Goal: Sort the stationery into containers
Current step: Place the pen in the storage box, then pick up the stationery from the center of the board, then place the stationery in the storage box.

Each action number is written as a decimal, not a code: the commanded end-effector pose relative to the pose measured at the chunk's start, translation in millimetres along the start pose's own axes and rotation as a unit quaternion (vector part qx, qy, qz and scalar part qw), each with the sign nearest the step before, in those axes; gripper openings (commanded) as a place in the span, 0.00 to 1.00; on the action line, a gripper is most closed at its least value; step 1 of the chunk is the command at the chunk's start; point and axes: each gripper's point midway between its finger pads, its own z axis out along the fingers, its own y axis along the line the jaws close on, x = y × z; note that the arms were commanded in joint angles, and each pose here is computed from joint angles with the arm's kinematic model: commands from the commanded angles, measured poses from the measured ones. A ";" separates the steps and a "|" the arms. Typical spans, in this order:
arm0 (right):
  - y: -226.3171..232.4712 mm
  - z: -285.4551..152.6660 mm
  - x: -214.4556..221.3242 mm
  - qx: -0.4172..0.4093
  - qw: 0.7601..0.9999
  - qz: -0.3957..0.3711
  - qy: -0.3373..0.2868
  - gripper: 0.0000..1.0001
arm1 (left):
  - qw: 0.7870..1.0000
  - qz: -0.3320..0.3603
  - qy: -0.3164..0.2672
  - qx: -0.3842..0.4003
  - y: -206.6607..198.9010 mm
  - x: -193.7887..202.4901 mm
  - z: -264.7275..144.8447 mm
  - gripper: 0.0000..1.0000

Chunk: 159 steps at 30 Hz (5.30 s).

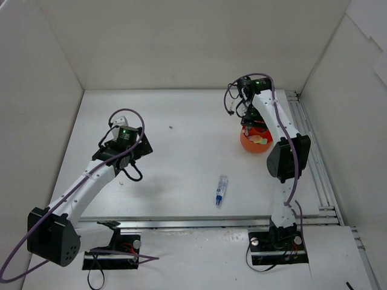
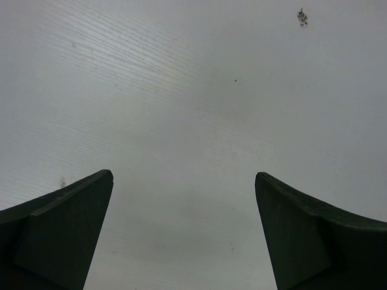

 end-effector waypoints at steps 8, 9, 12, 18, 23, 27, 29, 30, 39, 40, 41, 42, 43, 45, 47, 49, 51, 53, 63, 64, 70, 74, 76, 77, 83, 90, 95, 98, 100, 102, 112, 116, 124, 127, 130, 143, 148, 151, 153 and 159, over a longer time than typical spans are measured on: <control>-26.5 -95.3 28.3 0.150 0.986 0.058 -0.042 0.88 | 0.997 -0.028 -0.055 0.053 -6.6 -23.2 -30.9 1.00; -22.6 -96.2 30.4 0.152 0.986 0.054 -0.038 0.94 | 0.996 -0.031 -0.061 0.061 -6.5 -24.4 -36.0 1.00; -9.7 -111.1 33.8 0.167 0.983 0.051 -0.045 0.98 | 0.994 -0.039 -0.065 0.072 -2.9 -19.8 -44.0 1.00; 50.5 -118.1 5.9 0.143 0.978 0.087 -0.123 0.98 | 0.994 -0.050 -0.060 0.082 7.1 -2.7 -49.3 1.00; 114.7 -97.1 -41.4 0.092 0.967 0.139 -0.194 0.98 | 0.995 -0.043 -0.028 0.086 8.5 18.8 -44.7 1.00; 169.6 -78.4 -67.7 0.048 0.971 0.127 -0.196 0.98 | 0.996 -0.034 -0.016 0.082 11.1 27.1 -44.6 1.00; 200.9 -67.7 -77.9 0.036 0.976 0.109 -0.183 0.98 | 0.996 -0.033 -0.015 0.080 12.9 28.8 -45.6 1.00; 208.4 -65.6 -80.4 0.037 0.977 0.111 -0.180 0.98 | 0.996 -0.032 -0.015 0.079 13.7 29.3 -45.6 1.00; 238.8 -67.4 -123.7 0.011 0.835 0.457 -0.307 0.98 | 0.995 -0.034 -0.020 0.093 14.3 35.3 -48.1 1.00; 238.7 -67.4 -127.4 0.012 0.816 0.482 -0.319 0.98 | 0.995 -0.034 -0.019 0.095 14.1 35.5 -48.8 1.00; 246.0 -61.0 -126.1 0.014 0.799 0.513 -0.315 0.98 | 0.995 -0.034 -0.020 0.095 14.1 35.5 -48.8 1.00; 248.2 -54.9 -125.4 0.018 0.787 0.534 -0.307 0.98 | 0.995 -0.034 -0.019 0.095 14.3 36.4 -48.3 1.00; 248.9 -50.4 -125.0 0.023 0.779 0.549 -0.303 0.98 | 0.995 -0.036 -0.018 0.096 14.1 37.6 -47.9 1.00; 256.6 -37.2 -129.9 0.021 0.768 0.574 -0.284 0.98 | 0.994 -0.034 -0.019 0.100 12.8 36.4 -49.0 1.00; 258.0 -31.8 -134.9 0.022 0.758 0.591 -0.275 0.97 | 0.994 -0.032 -0.017 0.106 10.2 37.9 -50.6 1.00; 259.3 -23.5 -137.8 0.032 0.758 0.595 -0.263 0.92 | 0.994 -0.032 -0.018 0.107 10.7 38.1 -51.5 1.00; 261.5 -17.3 -139.5 0.031 0.751 0.608 -0.254 0.85 | 0.994 -0.035 -0.019 0.106 11.9 38.6 -52.0 1.00; 267.8 -5.0 -136.1 0.014 0.745 0.625 -0.234 0.82 | 0.994 -0.036 -0.020 0.103 13.9 39.0 -52.5 1.00; 293.5 16.8 -128.1 -0.047 0.767 0.611 -0.189 0.64 | 0.995 -0.038 -0.015 0.096 13.8 39.6 -49.6 1.00; 303.5 20.3 -125.8 -0.063 0.777 0.600 -0.178 0.65 | 0.995 -0.038 -0.014 0.095 13.9 39.9 -49.3 1.00; 308.6 21.5 -129.5 -0.073 0.799 0.565 -0.191 0.34 | 0.995 -0.039 -0.011 0.092 14.2 42.6 -44.6 1.00; 291.3 17.4 -146.5 -0.051 0.843 0.482 -0.232 0.15 | 0.995 -0.037 -0.011 0.089 14.6 41.8 -44.3 1.00; 281.6 11.4 -165.0 -0.052 0.871 0.404 -0.276 0.13 | 0.996 -0.037 -0.013 0.085 15.4 40.5 -44.5 1.00; 283.4 7.9 -174.4 -0.069 0.876 0.378 -0.292 0.13 | 0.996 -0.036 -0.012 0.083 16.3 41.2 -44.1 1.00; 299.8 -9.0 -222.0 -0.196 0.888 0.202 -0.365 0.22 | 0.996 -0.038 -0.015 0.081 18.0 39.0 -47.9 1.00; 296.7 12.3 -222.7 -0.191 0.895 0.235 -0.328 0.49 | 0.996 -0.043 -0.024 0.076 24.4 38.1 -52.5 1.00; 301.6 7.4 -214.0 -0.195 0.888 0.259 -0.325 0.78 | 0.996 -0.044 -0.021 0.073 24.1 39.3 -50.8 1.00; 318.7 9.1 -204.8 -0.193 0.889 0.271 -0.314 0.83 | 0.996 -0.042 -0.018 0.073 23.4 39.7 -49.5 1.00; 324.7 9.3 -201.3 -0.188 0.889 0.277 -0.311 0.83 | 0.996 -0.040 -0.018 0.073 23.4 40.1 -49.2 1.00; 332.0 10.4 -194.3 -0.178 0.888 0.295 -0.304 0.83 | 0.996 -0.041 -0.019 0.074 22.8 39.0 -49.8 1.00; 348.8 25.8 -156.2 -0.173 0.861 0.396 -0.269 0.71 | 0.996 -0.031 -0.018 0.086 14.6 36.7 -49.3 1.00; 339.7 22.3 -158.0 -0.152 0.859 0.403 -0.277 0.17 | 0.995 -0.030 -0.014 0.089 11.3 35.8 -49.1 1.00; 317.1 -15.2 -148.3 -0.141 0.844 0.412 -0.314 0.00 | 0.994 -0.029 -0.020 0.099 6.9 33.5 -51.6 1.00; 293.7 -40.7 -134.0 -0.119 0.843 0.412 -0.326 0.00 | 0.994 -0.028 -0.022 0.100 4.6 30.8 -51.6 1.00; 259.4 -69.5 -123.7 -0.105 0.817 0.444 -0.352 0.00 | 0.994 -0.027 -0.023 0.099 4.5 30.3 -50.5 1.00; 116.9 -119.3 -16.9 -0.055 0.685 0.616 -0.385 0.00 | 0.993 -0.040 -0.037 0.108 -2.8 20.0 -56.5 1.00; 73.3 -116.4 15.8 -0.071 0.625 0.678 -0.381 0.00 | 0.992 -0.042 -0.029 0.112 -10.6 20.0 -48.6 1.00; 57.3 -110.7 25.5 -0.120 0.574 0.714 -0.381 0.00 | 0.993 -0.035 -0.019 0.111 -18.3 18.2 -42.6 1.00; 54.6 -103.7 25.6 -0.146 0.552 0.731 -0.373 0.00 | 0.993 -0.030 -0.016 0.111 -21.6 16.3 -41.1 1.00; 51.6 -94.2 26.9 -0.263 0.480 0.750 -0.372 0.00 | 0.993 -0.025 -0.013 0.116 -31.9 10.3 -35.5 1.00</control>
